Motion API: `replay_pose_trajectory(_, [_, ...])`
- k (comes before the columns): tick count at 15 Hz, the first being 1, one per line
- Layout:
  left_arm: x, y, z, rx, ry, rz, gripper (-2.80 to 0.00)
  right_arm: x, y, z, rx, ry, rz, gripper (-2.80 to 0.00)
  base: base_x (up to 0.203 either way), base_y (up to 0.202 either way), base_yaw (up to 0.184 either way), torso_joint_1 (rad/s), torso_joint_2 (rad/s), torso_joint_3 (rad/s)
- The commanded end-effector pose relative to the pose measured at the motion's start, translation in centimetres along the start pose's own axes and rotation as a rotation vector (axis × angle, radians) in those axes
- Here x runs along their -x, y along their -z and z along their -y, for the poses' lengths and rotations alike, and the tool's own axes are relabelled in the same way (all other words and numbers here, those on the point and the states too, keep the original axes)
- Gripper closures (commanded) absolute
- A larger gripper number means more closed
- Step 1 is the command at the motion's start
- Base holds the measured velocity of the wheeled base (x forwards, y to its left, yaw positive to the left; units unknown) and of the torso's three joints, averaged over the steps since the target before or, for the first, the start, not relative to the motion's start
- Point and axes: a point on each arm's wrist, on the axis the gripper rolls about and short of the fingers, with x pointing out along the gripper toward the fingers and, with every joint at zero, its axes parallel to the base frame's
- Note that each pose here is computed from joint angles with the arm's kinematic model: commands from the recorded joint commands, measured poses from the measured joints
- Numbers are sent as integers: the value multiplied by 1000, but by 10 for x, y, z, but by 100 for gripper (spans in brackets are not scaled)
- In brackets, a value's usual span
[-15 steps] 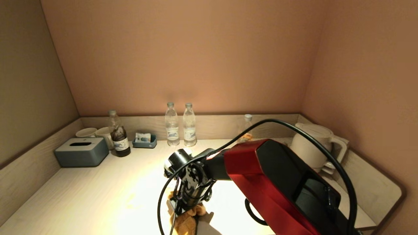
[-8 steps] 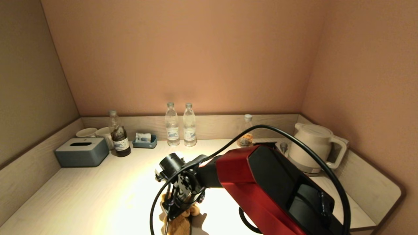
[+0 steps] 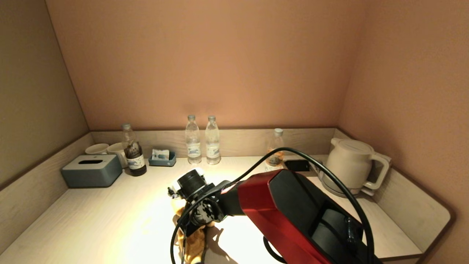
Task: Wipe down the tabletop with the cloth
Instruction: Sweep the stains on the table
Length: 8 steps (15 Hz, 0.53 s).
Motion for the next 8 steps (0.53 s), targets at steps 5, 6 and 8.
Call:
replay_pose_trajectory(5, [0,0,0,0,-1,2,0,-5,-2,50,-57,108,58,0,0,0,0,0,0,0])
replay_pose_trajectory(6, [0,0,0,0,-1,2,0,-1,2,66,-81,144,20,0,0,0,0,0,0,0])
replay_pose_trajectory(8, [0,0,0,0,-1,2,0,2,5,75,-96,161,-6,0,0,0,0,0,0,0])
